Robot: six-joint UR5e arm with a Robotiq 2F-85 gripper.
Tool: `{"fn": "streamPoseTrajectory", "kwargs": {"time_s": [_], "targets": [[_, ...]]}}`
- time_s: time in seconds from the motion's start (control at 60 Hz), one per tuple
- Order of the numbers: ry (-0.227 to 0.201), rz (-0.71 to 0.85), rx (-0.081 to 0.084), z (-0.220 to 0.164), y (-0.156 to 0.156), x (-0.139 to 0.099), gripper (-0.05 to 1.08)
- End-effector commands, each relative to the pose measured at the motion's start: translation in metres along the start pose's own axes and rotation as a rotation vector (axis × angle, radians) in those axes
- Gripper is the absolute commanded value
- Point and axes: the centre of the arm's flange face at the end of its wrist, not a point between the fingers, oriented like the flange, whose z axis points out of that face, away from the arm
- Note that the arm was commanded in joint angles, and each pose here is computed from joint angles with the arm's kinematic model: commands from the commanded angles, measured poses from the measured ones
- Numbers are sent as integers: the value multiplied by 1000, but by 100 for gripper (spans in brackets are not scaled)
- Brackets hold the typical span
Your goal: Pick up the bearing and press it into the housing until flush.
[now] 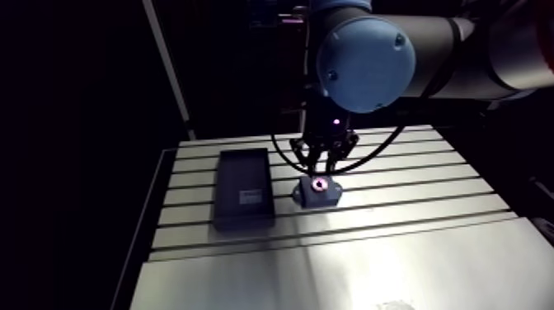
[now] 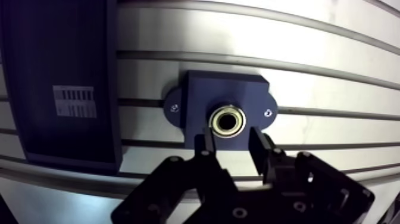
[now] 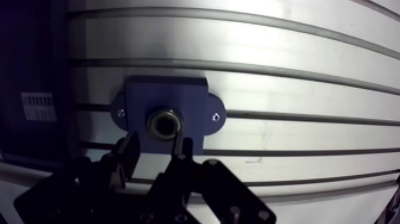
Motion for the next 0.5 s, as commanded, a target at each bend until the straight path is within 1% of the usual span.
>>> {"fn": "streamPoseTrajectory", "kwargs": {"time_s": [0.017, 0.5], "targets": [[-1, 2, 12, 2, 0, 0, 85], [-8, 2, 10, 6, 1, 1, 87]]}}
